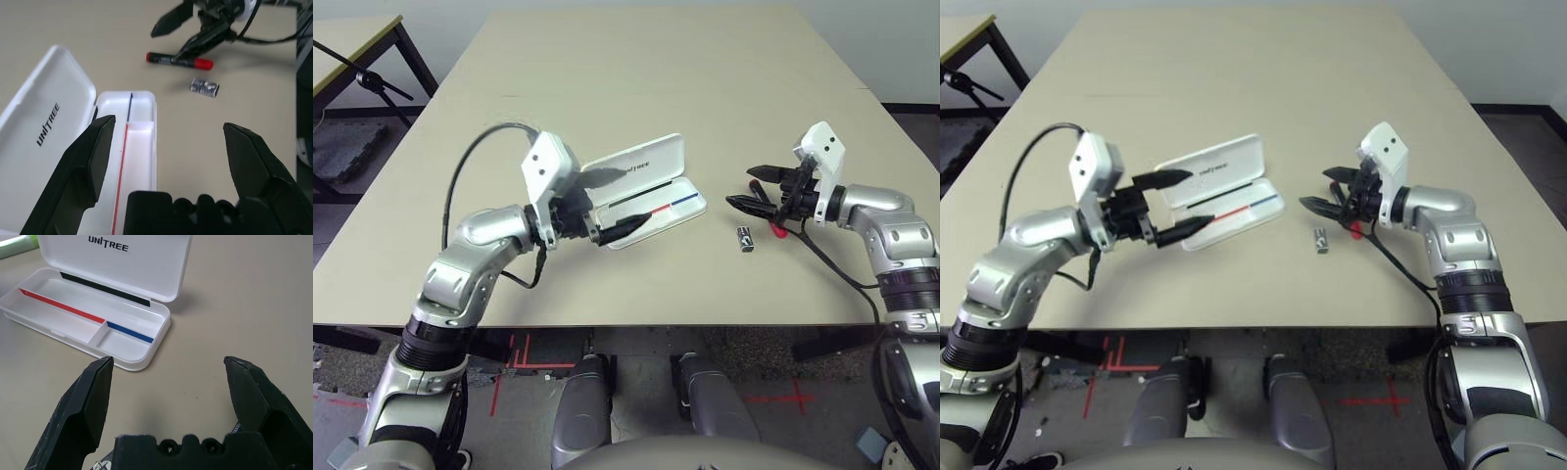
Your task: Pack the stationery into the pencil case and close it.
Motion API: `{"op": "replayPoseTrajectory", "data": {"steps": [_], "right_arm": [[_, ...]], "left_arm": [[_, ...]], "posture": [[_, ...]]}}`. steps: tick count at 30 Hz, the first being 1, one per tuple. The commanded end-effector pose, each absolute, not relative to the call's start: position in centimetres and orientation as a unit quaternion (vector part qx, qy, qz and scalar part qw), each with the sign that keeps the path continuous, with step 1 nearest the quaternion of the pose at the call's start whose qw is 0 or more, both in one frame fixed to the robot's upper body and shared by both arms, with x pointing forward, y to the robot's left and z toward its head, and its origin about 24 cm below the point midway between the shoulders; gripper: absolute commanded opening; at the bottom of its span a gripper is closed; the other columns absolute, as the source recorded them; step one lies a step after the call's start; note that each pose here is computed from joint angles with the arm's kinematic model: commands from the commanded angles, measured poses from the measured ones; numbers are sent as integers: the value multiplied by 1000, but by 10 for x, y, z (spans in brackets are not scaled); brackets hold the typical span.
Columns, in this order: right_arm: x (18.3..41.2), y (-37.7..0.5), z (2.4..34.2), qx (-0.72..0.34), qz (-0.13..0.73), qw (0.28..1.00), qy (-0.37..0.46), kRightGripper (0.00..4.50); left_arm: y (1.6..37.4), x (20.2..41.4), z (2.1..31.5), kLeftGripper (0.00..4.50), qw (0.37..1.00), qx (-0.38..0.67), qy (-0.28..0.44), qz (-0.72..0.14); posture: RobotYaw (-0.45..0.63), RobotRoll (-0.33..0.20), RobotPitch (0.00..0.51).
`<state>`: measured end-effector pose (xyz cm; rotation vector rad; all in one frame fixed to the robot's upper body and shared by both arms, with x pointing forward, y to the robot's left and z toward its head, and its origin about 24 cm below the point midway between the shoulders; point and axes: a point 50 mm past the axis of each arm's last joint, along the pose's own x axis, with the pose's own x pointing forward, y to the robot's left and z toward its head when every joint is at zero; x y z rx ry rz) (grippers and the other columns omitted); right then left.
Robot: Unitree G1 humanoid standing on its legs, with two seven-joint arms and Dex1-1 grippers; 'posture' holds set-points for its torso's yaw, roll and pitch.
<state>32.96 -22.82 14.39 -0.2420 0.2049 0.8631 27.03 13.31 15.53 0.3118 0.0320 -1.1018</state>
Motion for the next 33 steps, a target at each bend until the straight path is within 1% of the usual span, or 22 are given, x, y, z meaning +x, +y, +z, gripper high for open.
{"op": "replayPoseTrajectory", "data": {"steps": [1,5,10,22,33], "right_arm": [[329,-228,144,-130,419,893,102,4500],[331,-227,144,-133,414,895,97,4500],[332,-224,144,-134,414,896,92,4500],[334,-223,147,-138,406,899,85,4500],[333,-228,151,-140,406,899,81,4500]], "left_arm": [[132,270,136,4464,832,172,57,-525],[132,270,116,4464,823,196,96,-524],[133,274,103,4464,823,204,129,-515],[134,274,88,4464,816,206,173,-512],[130,275,89,4464,817,178,181,-518]], "posture": [[-47,0,140],[-49,0,139],[-51,0,140],[-56,0,139],[-69,0,137]]}}
